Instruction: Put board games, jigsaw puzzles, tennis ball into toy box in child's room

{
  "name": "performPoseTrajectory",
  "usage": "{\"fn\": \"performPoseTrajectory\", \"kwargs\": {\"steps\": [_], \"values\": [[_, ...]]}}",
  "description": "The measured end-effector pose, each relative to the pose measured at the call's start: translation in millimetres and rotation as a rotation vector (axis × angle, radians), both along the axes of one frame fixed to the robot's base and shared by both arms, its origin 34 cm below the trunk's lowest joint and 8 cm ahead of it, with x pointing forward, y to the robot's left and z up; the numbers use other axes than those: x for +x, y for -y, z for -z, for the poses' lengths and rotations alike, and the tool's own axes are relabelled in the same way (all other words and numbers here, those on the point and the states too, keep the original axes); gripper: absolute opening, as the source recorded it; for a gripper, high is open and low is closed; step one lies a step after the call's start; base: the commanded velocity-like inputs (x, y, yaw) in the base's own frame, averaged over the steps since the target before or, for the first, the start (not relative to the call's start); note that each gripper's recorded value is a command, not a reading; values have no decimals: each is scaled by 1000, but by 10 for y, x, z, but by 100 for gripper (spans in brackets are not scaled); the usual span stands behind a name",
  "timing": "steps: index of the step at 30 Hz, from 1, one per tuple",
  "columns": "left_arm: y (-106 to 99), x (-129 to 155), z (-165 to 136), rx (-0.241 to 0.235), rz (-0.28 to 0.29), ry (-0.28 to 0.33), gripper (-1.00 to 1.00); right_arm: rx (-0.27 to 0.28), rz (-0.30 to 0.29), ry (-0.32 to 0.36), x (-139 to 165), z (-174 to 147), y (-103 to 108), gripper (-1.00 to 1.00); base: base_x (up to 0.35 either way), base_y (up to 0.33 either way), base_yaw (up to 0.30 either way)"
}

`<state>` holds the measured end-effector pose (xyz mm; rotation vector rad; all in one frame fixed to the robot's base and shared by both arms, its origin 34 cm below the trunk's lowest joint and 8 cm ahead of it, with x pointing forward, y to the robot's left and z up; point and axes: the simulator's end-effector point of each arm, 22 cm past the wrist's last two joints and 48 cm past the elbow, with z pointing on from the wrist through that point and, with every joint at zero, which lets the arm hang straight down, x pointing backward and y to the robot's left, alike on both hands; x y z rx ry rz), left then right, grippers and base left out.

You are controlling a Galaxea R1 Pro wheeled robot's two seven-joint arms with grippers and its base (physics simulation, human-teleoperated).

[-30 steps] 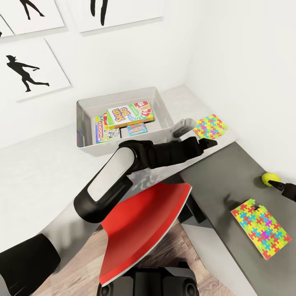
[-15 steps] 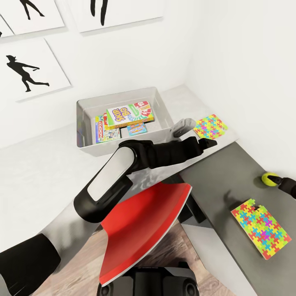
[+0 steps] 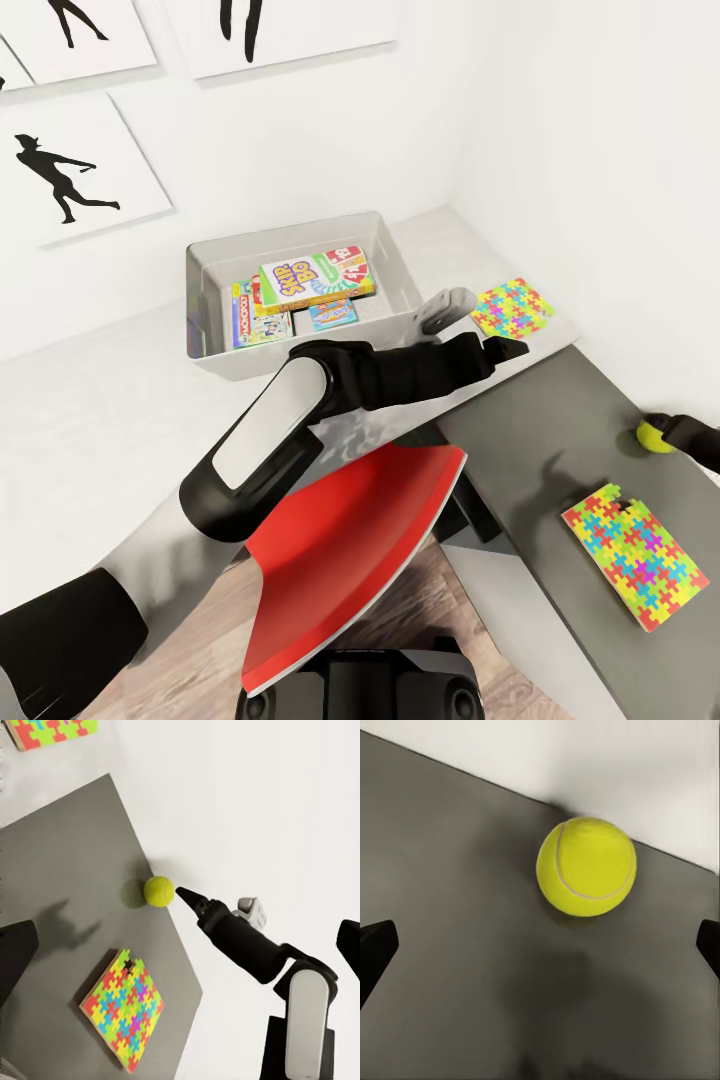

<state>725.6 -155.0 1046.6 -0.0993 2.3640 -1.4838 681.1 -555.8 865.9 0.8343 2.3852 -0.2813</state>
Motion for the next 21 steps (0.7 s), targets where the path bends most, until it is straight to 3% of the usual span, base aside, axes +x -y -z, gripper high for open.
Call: {"fn": "performPoseTrajectory", "kwargs": {"steps": [21], "values": [[-10,1,17,10,-2,-3,100,-102,148,10,29,7,355,100,0,0,0]]}}
